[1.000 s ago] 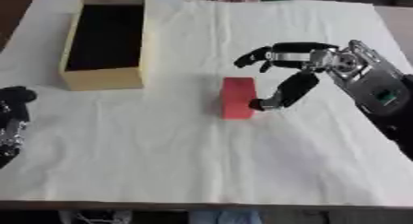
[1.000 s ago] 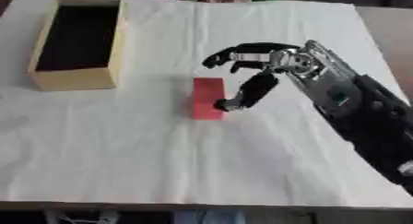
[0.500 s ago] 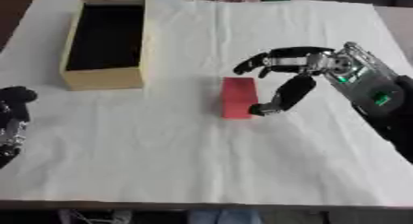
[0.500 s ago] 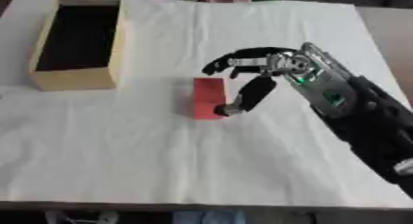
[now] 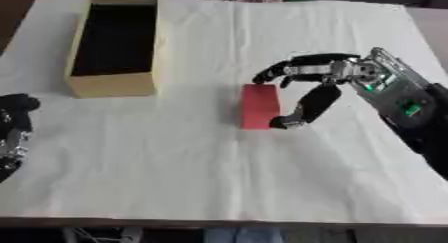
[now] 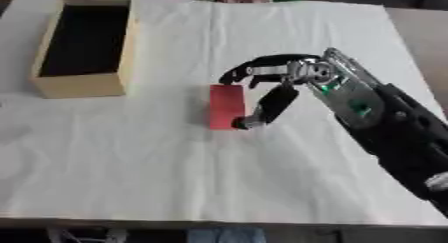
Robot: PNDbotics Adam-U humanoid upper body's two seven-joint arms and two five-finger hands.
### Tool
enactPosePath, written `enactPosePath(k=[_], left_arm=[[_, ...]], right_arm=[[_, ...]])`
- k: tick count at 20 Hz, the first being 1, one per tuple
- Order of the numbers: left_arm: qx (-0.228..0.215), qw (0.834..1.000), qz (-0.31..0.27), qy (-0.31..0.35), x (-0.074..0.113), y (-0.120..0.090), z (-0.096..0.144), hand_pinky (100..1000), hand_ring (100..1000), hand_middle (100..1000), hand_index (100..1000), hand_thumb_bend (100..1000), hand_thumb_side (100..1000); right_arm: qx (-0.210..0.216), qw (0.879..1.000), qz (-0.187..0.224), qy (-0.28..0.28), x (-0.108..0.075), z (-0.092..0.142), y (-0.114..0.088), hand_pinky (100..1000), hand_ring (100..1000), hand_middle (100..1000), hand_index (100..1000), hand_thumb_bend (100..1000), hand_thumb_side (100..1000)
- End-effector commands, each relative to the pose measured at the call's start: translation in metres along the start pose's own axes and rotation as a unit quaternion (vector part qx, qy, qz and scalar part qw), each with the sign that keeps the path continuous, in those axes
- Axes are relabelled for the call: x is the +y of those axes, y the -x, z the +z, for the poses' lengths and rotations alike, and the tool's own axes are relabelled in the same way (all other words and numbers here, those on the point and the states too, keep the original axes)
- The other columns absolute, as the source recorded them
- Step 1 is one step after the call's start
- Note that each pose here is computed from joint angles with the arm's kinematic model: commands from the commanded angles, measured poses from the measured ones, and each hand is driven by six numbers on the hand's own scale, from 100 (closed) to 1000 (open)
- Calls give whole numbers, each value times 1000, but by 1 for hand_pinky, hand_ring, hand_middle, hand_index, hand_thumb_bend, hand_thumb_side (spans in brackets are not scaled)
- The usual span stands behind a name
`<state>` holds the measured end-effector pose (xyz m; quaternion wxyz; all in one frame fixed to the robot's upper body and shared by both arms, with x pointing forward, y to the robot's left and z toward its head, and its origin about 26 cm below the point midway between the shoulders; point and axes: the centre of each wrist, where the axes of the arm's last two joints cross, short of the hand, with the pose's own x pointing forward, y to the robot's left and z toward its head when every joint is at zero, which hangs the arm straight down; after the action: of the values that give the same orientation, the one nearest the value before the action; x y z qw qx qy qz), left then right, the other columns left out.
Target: Pick up objects on the table and place them in the box.
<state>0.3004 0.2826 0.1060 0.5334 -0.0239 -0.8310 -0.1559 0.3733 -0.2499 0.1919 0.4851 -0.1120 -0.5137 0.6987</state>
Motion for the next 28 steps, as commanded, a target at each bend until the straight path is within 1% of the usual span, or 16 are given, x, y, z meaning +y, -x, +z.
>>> enactPosePath(k=[1, 10, 11, 13, 14, 15, 16, 17, 19, 20, 21, 22, 23, 24, 25, 28], left_arm=[[-8, 1000, -10, 6, 3, -5, -3, 1000, 818, 691, 767, 100, 279], [-8, 1000, -10, 6, 3, -5, -3, 1000, 819, 691, 767, 100, 279], [-8, 1000, -10, 6, 3, -5, -3, 1000, 819, 691, 767, 100, 279], [-8, 1000, -10, 6, 3, -5, -2, 1000, 819, 691, 767, 100, 279], [-8, 1000, -10, 6, 3, -5, -2, 1000, 819, 691, 767, 100, 280], [-7, 1000, -10, 5, 3, -5, -2, 1000, 819, 691, 767, 100, 279], [-7, 1000, -10, 5, 3, -5, -2, 1000, 819, 691, 767, 100, 279], [-7, 1000, -10, 5, 3, -5, -2, 1000, 818, 691, 767, 100, 279], [-7, 1000, -10, 5, 3, -5, -2, 1000, 818, 691, 766, 100, 279], [-7, 1000, -10, 5, 3, -5, -2, 1000, 818, 691, 766, 100, 279], [-7, 1000, -10, 5, 3, -5, -2, 1000, 818, 691, 766, 100, 279], [-7, 1000, -10, 5, 3, -5, -2, 1000, 818, 691, 766, 100, 279], [-7, 1000, -10, 5, 3, -5, -2, 1000, 818, 691, 766, 100, 279], [-7, 1000, -10, 5, 3, -5, -2, 1000, 818, 691, 766, 100, 279], [-7, 1000, -10, 5, 3, -5, -2, 1000, 818, 691, 766, 100, 278], [-7, 1000, -9, 4, 3, -4, -2, 1000, 818, 691, 766, 100, 279]], right_arm=[[6, 1000, 16, 5, -9, 3, -2, 878, 1000, 933, 1000, 378, 361], [9, 1000, 14, 7, -6, -2, 0, 874, 1000, 931, 1000, 371, 360], [9, 1000, 14, 9, -6, -2, 0, 871, 1000, 929, 1000, 365, 353], [11, 1000, 15, 18, -7, -2, 0, 857, 1000, 913, 1000, 340, 309], [13, 999, 16, 26, -7, -2, 0, 845, 1000, 892, 1000, 317, 265], [15, 999, 19, 36, -8, -1, 0, 832, 1000, 850, 995, 291, 209], [17, 999, 21, 47, -8, -1, 0, 832, 1000, 850, 995, 291, 209], [20, 998, 26, 62, -9, 0, 0, 810, 1000, 756, 972, 249, 100], [26, 995, 35, 91, -9, 0, -1, 795, 1000, 676, 956, 222, 100], [28, 993, 39, 104, -9, 0, -1, 791, 1000, 658, 952, 216, 100], [30, 992, 42, 118, -9, 0, -2, 777, 1000, 586, 937, 197, 100], [32, 990, 46, 131, -9, 0, -2, 776, 1000, 578, 935, 194, 100], [33, 988, 49, 143, -9, 0, -2, 765, 1000, 529, 924, 183, 100], [34, 986, 52, 155, -9, 1, -2, 760, 1000, 512, 920, 180, 100], [35, 984, 55, 167, -10, 1, -2, 747, 1000, 472, 907, 177, 100], [37, 978, 60, 198, -10, 1, -3, 730, 1000, 427, 895, 170, 100]])
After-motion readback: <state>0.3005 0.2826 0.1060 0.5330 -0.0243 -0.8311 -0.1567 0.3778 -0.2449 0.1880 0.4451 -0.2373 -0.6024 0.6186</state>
